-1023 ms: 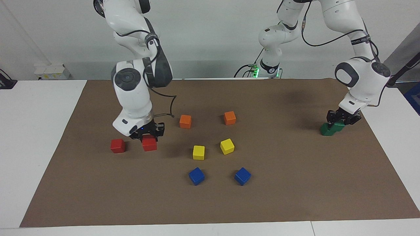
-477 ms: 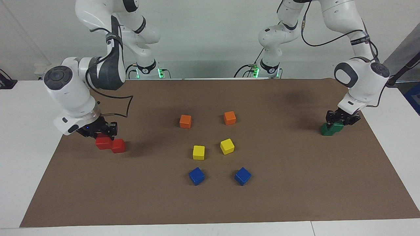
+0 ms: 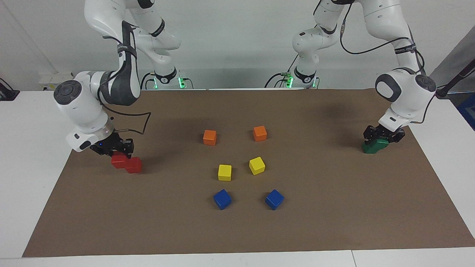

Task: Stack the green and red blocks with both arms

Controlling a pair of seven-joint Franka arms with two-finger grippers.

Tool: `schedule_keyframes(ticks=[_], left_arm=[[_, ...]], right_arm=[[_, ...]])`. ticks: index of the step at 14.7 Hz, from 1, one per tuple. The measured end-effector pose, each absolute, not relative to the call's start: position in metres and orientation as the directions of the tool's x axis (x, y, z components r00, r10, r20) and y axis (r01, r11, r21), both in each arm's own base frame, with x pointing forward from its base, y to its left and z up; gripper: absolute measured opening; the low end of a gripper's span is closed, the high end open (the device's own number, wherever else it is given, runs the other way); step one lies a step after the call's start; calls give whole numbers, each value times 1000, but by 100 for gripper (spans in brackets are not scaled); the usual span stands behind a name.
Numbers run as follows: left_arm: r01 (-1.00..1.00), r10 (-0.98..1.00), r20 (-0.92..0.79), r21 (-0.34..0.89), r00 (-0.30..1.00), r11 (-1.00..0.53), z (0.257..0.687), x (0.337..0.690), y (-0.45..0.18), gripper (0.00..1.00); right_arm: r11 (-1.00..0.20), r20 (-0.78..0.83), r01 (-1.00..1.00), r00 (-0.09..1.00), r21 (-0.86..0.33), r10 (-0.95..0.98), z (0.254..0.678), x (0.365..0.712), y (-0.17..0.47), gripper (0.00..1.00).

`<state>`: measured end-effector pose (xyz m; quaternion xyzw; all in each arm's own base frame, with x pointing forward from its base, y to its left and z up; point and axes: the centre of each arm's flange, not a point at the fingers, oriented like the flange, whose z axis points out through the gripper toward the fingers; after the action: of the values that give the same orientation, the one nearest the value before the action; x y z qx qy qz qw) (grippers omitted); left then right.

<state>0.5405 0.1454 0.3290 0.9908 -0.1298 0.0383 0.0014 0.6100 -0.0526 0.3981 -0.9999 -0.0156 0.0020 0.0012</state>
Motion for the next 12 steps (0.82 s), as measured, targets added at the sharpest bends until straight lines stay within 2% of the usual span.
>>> schedule_keyframes(ticks=[1, 7, 12], left_arm=[[-258, -257, 75, -7, 963, -966, 328, 541, 145, 100], [-259, -259, 72, -3, 963, -966, 342, 548, 147, 100], [-273, -272, 54, 15, 961, -962, 412, 571, 148, 100]], right_arm=[[-999, 2, 33, 999, -3, 33, 394, 606, -51, 56], [-999, 21, 53, 998, -4, 53, 382, 594, -41, 56], [-997, 1, 82, 997, -6, 82, 371, 587, -41, 56]])
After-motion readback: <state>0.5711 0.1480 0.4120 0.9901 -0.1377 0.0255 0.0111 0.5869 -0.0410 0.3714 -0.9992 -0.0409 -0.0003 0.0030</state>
